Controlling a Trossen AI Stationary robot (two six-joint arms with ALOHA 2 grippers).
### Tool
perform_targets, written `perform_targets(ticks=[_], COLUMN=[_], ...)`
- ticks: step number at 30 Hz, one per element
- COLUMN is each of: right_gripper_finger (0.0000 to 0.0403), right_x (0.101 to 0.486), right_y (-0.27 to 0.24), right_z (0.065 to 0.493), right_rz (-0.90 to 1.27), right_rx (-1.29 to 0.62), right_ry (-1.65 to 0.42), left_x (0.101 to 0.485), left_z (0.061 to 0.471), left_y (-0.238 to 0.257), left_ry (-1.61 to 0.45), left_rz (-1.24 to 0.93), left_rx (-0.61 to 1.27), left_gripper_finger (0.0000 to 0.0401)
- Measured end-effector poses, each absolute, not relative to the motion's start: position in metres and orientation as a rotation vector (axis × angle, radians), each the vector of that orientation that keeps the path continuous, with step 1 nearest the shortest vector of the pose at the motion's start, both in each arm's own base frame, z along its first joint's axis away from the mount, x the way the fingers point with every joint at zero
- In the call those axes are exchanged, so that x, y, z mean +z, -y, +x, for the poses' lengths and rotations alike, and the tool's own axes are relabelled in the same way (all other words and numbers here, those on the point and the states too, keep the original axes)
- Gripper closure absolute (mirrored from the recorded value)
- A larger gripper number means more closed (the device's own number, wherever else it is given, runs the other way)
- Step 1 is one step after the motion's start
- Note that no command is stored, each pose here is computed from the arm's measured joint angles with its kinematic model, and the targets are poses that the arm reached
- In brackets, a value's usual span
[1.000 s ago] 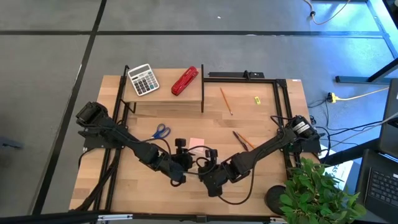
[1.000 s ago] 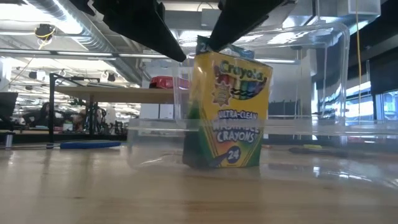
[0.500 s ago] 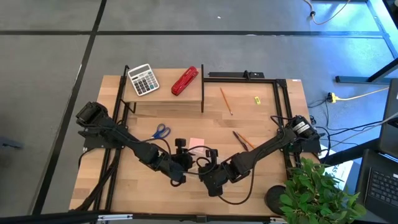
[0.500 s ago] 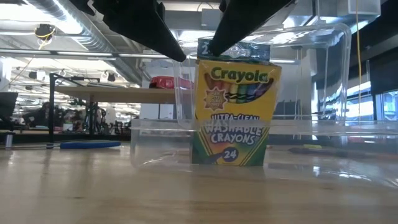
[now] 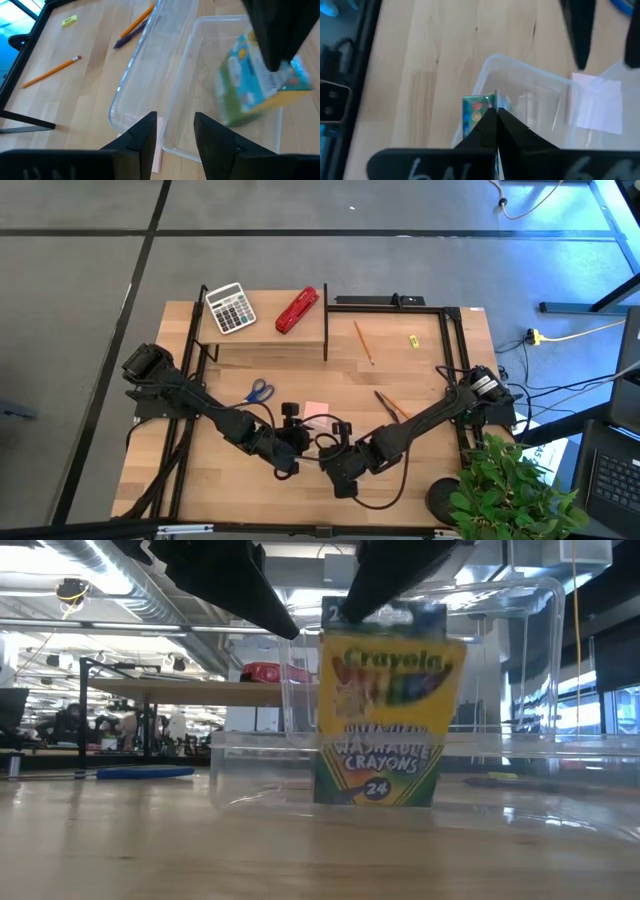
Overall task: Pack school essentials
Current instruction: Put the crayon box into the transparent supply box
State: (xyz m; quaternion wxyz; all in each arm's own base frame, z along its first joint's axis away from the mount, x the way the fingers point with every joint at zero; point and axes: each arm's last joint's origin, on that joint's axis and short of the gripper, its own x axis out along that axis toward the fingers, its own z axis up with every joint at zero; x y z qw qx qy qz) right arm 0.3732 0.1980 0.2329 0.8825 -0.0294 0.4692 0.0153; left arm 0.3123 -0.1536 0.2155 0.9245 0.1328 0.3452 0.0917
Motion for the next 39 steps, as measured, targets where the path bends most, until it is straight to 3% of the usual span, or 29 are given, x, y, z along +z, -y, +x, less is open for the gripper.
perform_targets(ticks=[20, 39], right_gripper_finger=[0.0402, 0.0403], right_x=[0.282, 0.291], right_y=[-0.205, -0.237], right_z=[0.37, 0.346], right_rz=[0.234, 0.667], right_rx=[-0.223, -0.626], right_ry=[-0.913, -0.511], left_x=[0.215, 0.216], left_z=[0.307, 0.301], left_y=[0.157, 0.167], left_ry=[-0.743, -0.751], left_rz=[0.318, 0.322], left_rx=[0.152, 0.095], left_gripper_finger=[0.0277, 0.0277])
